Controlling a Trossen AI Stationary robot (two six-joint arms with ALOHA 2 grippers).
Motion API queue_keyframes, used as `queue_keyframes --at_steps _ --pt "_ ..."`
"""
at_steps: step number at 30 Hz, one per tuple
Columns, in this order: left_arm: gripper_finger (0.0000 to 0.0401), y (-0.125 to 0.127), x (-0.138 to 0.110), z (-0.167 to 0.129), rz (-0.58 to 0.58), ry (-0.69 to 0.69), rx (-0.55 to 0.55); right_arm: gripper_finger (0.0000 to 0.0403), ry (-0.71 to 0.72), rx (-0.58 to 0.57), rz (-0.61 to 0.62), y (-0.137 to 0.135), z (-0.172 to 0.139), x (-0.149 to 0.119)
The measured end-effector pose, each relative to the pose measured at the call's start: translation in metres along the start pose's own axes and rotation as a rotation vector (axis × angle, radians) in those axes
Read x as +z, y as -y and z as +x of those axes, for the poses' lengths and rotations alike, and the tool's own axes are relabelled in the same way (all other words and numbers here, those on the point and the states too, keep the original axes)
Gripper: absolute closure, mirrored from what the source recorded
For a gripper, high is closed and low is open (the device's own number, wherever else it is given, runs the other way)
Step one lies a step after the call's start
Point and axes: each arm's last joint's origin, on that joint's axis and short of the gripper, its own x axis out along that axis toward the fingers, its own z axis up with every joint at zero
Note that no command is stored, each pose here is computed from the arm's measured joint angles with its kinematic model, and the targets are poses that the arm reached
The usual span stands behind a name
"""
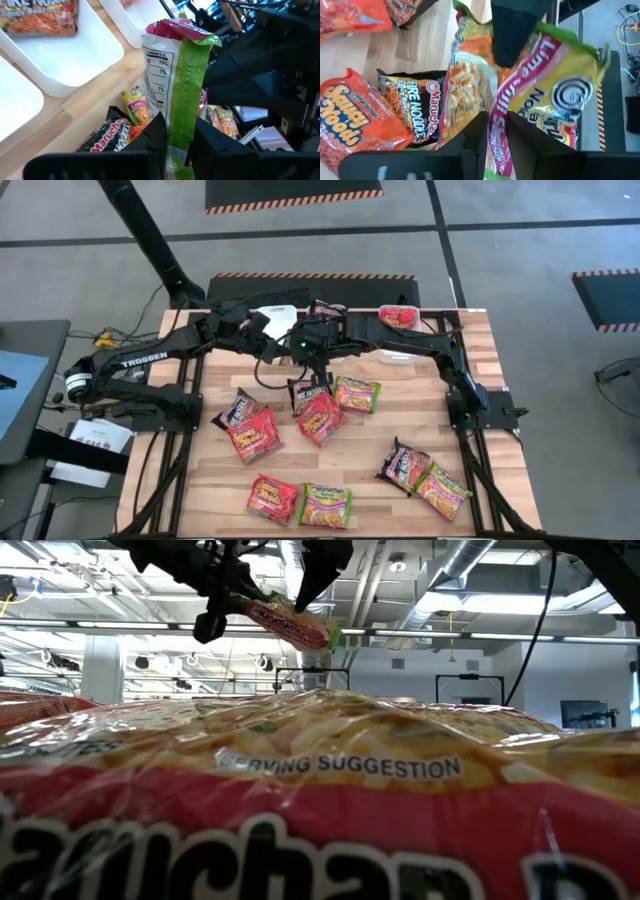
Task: Sort Maruchan noodles
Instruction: Put the green noodle pack into the left white bin
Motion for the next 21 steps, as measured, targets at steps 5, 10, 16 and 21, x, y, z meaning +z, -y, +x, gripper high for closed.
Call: queue_keyframes --at_steps 5,10,16,21 --pt "0.0367 -0.003 0.009 -0.017 0.017 0.061 0.01 0.03 -0.007 -0.025 0.033 0.02 -0.024 -0.014" --pt "0.0366 -0.008 0.02 -0.033 0.069 0.149 0.038 0.03 0.001 -0.087 0.086 0.044 -0.059 -0.033" --pt "0.0365 -0.019 0.033 -0.046 0.213 0.255 0.135 0.03 0.057 -0.153 0.164 0.068 -0.108 -0.058" --pt "0.0364 -0.03 0.04 -0.047 0.297 0.274 0.214 0.03 0.1 -0.204 0.229 0.082 -0.143 -0.079"
